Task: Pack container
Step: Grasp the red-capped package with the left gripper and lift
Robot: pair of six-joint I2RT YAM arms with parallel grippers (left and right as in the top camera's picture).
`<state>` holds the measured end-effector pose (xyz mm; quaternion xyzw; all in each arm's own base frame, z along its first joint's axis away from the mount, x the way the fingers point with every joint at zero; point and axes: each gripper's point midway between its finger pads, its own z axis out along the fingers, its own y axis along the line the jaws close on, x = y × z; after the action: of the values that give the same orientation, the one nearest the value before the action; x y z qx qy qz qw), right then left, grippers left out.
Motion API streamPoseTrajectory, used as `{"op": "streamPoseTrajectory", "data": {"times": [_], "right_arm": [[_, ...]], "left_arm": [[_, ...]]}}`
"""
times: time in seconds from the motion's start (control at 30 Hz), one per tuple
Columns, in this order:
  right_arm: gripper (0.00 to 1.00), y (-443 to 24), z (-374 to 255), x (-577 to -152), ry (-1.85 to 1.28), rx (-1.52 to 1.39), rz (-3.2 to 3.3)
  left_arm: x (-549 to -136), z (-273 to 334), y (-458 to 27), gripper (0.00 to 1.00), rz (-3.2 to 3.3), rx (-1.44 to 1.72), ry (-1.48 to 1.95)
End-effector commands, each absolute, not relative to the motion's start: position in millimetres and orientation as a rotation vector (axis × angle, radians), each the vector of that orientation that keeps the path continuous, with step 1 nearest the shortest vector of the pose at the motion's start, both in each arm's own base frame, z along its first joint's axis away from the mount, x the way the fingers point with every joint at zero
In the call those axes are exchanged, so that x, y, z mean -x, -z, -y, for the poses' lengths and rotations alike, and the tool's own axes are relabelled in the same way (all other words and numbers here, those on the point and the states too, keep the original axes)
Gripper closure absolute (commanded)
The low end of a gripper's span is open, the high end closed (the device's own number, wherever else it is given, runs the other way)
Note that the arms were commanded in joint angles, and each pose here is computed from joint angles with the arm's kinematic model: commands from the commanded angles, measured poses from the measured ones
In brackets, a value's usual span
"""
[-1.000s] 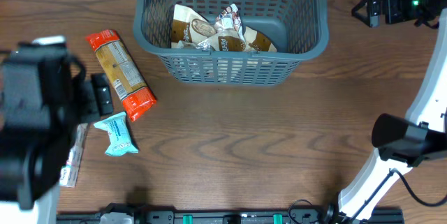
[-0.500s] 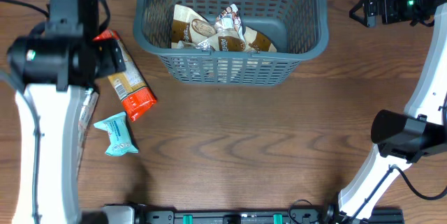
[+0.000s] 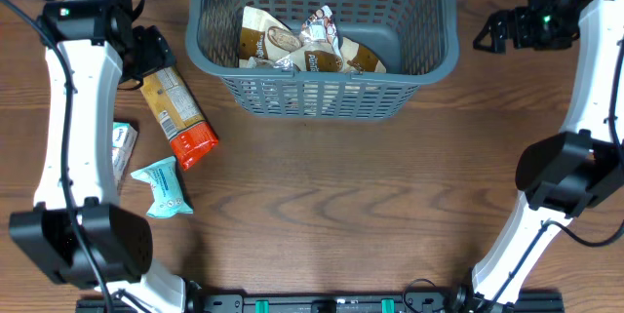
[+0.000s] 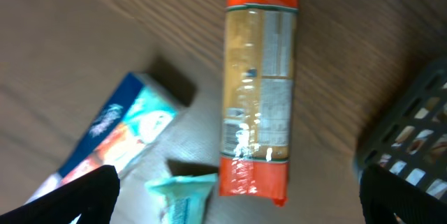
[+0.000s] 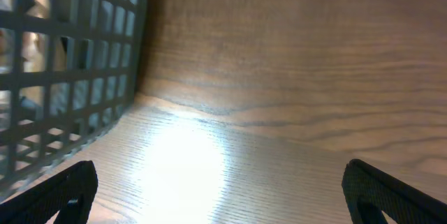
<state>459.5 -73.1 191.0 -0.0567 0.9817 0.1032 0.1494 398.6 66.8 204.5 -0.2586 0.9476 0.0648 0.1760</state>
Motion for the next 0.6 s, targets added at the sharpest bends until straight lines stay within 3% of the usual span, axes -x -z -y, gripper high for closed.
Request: {"op": "streamPoseTrajectory", "data": {"times": [0.0, 0.57], "right_arm": [[0.01, -183, 73, -459, -0.306, 0.138, -2.839], [0.01, -179, 74, -462, -0.3, 0.156, -2.83]], "left_arm": [[-409, -61, -189, 0.01, -2.735, 0.689, -0.09], [-429, -61, -59, 0.01, -2.982, 0.784, -0.002]]}}
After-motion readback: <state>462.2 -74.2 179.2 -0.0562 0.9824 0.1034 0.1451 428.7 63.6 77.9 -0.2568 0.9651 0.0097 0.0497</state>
